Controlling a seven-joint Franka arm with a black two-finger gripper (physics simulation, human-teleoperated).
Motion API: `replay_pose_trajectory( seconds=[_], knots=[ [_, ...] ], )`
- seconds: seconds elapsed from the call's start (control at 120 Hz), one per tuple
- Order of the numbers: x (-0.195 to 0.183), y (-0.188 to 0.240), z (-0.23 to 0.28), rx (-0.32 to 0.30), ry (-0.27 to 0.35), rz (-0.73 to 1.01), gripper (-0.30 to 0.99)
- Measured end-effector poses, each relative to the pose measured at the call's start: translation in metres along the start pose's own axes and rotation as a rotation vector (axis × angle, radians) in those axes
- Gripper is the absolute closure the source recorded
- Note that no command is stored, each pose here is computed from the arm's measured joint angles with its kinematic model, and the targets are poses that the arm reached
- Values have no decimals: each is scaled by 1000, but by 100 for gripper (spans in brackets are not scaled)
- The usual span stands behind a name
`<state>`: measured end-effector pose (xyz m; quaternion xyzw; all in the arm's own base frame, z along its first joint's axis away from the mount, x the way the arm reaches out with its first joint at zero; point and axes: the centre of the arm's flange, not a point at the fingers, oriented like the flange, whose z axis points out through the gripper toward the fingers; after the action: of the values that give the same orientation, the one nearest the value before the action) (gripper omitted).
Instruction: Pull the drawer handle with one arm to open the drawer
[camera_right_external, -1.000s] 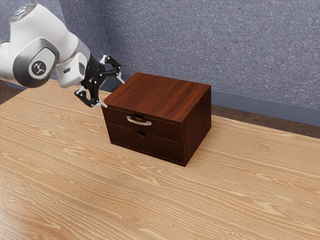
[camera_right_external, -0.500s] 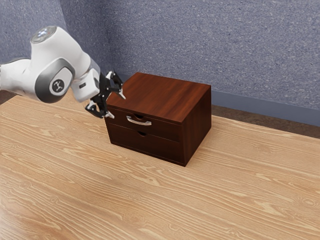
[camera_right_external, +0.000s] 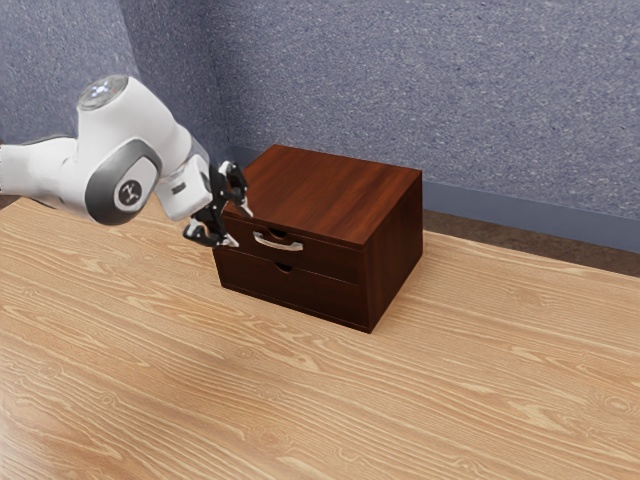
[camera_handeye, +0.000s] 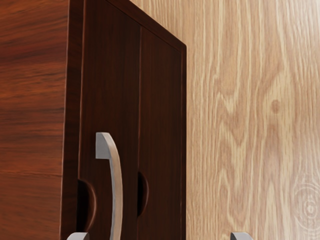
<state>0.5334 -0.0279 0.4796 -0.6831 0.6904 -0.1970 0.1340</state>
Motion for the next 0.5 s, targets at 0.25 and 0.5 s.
replay_pose_trajectory(
  seconds=[0.25,0.5],
  knots=[
    [2,4,18,20,-10,-23,36],
    [3,5,24,40,-12,-39,40]
  ],
)
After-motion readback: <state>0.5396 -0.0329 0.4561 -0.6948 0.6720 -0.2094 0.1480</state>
